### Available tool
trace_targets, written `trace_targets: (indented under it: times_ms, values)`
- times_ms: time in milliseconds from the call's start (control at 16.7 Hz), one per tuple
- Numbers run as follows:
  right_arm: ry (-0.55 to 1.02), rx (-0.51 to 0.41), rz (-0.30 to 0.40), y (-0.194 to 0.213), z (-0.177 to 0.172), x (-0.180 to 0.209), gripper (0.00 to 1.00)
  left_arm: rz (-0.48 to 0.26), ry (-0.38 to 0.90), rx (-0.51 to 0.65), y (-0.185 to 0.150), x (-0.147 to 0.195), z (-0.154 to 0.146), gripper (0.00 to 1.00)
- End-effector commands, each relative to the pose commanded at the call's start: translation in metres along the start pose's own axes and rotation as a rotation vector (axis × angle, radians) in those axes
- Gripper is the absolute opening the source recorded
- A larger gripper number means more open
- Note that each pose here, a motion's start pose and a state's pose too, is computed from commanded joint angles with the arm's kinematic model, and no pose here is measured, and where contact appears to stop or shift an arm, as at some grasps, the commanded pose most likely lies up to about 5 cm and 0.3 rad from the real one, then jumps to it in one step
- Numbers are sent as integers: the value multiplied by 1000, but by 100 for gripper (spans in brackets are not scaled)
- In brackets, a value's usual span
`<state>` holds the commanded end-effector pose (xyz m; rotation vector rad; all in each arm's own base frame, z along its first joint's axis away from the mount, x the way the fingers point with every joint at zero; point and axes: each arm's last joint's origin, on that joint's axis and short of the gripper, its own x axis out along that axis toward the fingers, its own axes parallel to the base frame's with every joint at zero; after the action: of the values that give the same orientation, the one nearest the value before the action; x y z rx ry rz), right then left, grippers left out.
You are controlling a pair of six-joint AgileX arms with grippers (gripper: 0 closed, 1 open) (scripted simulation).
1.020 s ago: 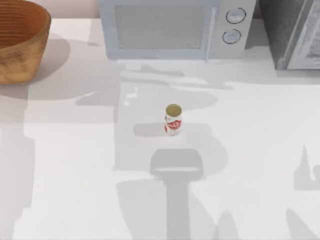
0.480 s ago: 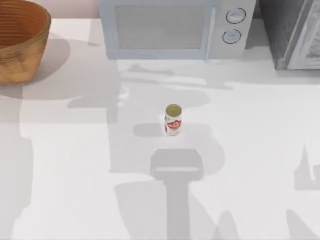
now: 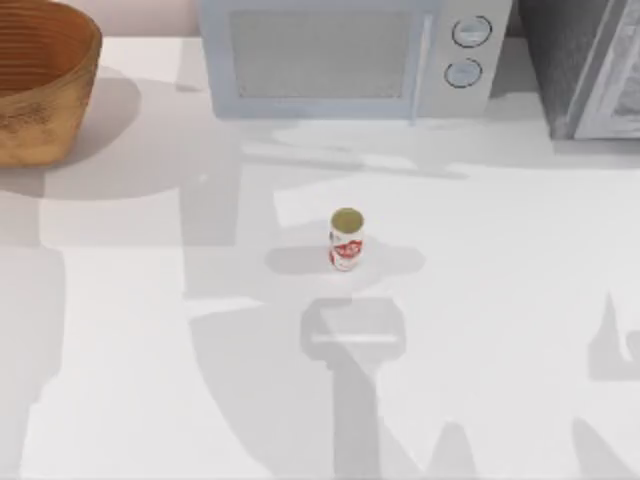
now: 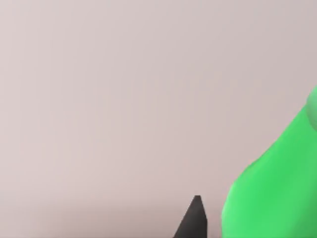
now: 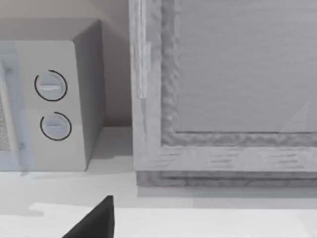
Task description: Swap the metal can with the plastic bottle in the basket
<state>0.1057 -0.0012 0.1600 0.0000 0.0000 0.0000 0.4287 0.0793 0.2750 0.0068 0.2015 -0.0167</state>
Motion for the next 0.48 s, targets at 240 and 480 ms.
trace_targets:
  times_ms: [240, 480]
  values:
    - [0, 0, 0, 0, 0, 0, 100, 1, -4, 0, 0, 15, -9, 0]
    - [0, 0, 0, 0, 0, 0, 100, 1, -5, 0, 0, 15, -9, 0]
